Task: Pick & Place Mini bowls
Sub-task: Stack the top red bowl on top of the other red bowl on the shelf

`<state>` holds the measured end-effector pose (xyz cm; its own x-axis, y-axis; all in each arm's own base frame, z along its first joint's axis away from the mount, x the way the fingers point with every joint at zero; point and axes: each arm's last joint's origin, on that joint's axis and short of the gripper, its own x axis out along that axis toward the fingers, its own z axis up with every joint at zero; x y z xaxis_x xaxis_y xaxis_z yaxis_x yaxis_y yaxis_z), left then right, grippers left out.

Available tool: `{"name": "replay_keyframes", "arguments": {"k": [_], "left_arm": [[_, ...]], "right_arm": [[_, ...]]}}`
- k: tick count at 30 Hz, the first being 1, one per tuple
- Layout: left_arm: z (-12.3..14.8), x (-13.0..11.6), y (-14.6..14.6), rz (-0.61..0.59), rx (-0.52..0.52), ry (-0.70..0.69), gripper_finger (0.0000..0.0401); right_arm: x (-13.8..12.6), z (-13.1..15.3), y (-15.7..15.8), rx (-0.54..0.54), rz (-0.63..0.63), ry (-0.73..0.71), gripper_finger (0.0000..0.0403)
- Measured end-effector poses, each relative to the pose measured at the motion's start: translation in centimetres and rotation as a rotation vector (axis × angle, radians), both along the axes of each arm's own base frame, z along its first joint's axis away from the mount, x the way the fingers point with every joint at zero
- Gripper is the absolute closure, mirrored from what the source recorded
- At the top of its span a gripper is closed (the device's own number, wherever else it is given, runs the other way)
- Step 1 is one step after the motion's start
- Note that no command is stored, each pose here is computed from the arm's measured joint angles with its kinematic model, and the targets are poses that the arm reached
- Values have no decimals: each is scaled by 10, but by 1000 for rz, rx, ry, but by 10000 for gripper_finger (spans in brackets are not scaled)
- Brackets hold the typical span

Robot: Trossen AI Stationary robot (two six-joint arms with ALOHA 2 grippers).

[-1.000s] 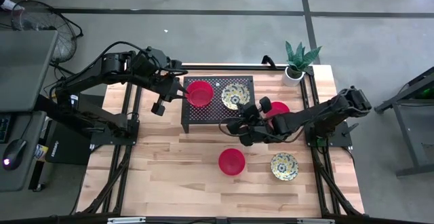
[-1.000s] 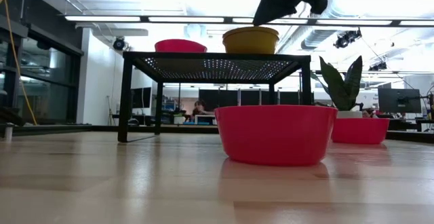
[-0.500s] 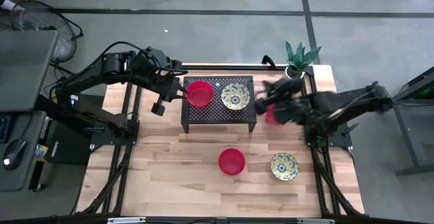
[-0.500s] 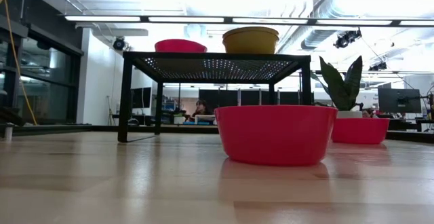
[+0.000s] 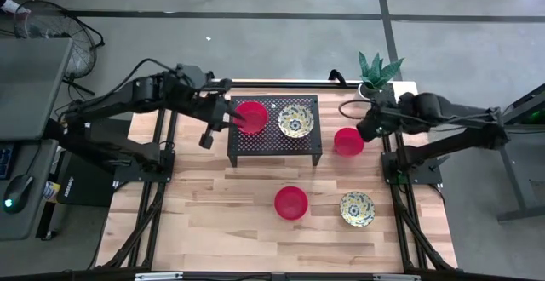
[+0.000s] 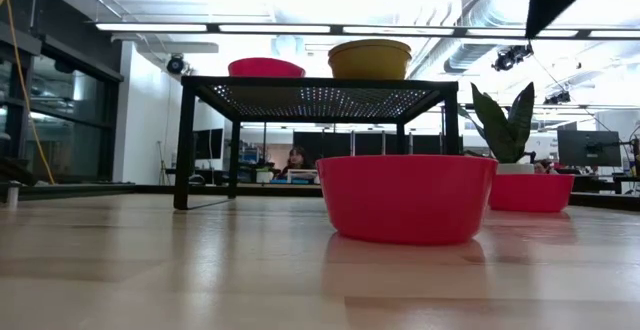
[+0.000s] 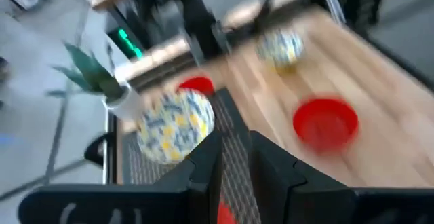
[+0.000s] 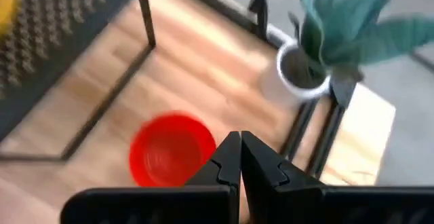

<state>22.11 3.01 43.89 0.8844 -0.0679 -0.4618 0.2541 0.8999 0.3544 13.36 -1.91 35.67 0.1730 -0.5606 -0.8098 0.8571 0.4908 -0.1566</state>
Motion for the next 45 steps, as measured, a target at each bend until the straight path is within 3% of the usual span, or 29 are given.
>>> {"name": "replay_keyframes", "arguments": {"k": [3, 7, 13, 19, 30, 38, 45], "left_arm": [[-25, -5, -1, 26, -70, -19, 336], [-54, -14, -3, 60, -154, -112, 336], [-69, -34, -7, 32, -229, -398, 336], [-72, -60, -11, 19, -239, -525, 336], [-63, -82, -15, -14, -235, -598, 336], [-67, -84, -18, -80, -243, -540, 336], [-68, -85, -19, -132, -252, -520, 336]], "right_arm": [[-3, -6, -6, 104, -2, 3, 403], [-12, -24, -17, 224, -139, 31, 403], [-18, -61, -26, 416, -236, 20, 402], [-17, -100, -31, 550, -236, 18, 383], [-12, -133, -42, 565, -350, -95, 238], [-14, -164, -41, 618, -454, -145, 227], [-14, -174, -43, 589, -522, -181, 231]]}}
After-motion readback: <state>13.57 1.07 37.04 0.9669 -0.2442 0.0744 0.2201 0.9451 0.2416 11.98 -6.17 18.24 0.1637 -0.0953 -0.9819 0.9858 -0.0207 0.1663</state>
